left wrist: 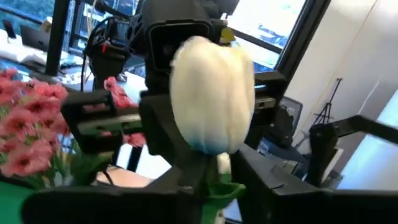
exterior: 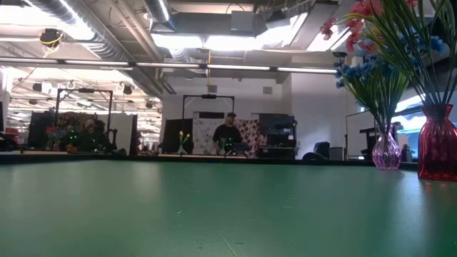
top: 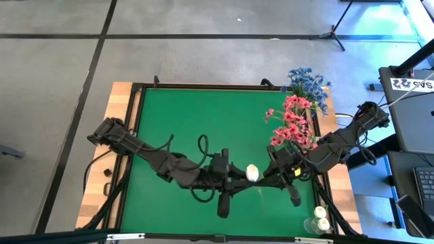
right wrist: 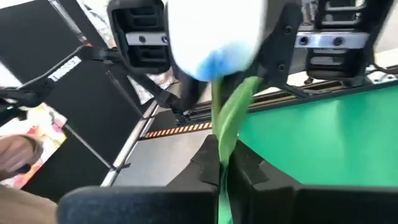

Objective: Sort flowers into vase by color
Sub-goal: Put the white flower into the transparent vase

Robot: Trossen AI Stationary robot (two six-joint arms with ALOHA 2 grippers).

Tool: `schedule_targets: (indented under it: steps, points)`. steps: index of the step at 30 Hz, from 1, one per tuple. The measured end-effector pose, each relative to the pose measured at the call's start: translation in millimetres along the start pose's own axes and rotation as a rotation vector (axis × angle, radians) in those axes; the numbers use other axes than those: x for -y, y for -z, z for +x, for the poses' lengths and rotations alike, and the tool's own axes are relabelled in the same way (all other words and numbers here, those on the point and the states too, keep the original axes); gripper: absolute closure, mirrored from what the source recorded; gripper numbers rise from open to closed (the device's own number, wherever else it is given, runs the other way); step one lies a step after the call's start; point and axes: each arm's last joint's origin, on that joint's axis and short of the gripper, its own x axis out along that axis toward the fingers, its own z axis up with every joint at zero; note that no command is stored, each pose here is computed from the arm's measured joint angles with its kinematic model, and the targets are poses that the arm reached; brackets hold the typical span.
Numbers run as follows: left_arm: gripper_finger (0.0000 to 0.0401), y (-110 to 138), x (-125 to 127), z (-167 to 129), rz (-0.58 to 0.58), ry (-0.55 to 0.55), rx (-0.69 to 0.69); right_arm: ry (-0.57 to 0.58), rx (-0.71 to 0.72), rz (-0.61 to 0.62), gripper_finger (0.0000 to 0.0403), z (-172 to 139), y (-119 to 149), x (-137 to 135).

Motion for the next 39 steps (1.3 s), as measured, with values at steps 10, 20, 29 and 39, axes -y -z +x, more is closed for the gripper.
schedule_targets:
  steps: [10,20,29,39]
  points:
    - [0.0274,17.4,64.5,-44.3,-0.069,0.194,-0.085,-0.066,0.088,-0.125,0.0399,-29.2,-18.0,-2.6]
    - [0.0276,23.6,92.5,-68.3,-0.105,0.242,-0.085,-0.325,0.142,-0.283,0.0401,-69.4,-13.0,-43.7]
    - [0.0274,18.0,82.6,-56.9,-0.049,0.313,-0.073,-0.593,0.186,-0.342,0.0402,-98.0,11.3,-97.8]
    - [0.0274,13.7,64.9,-41.8,-0.010,0.328,-0.081,-0.720,0.219,-0.246,0.0402,-122.4,12.0,-112.7]
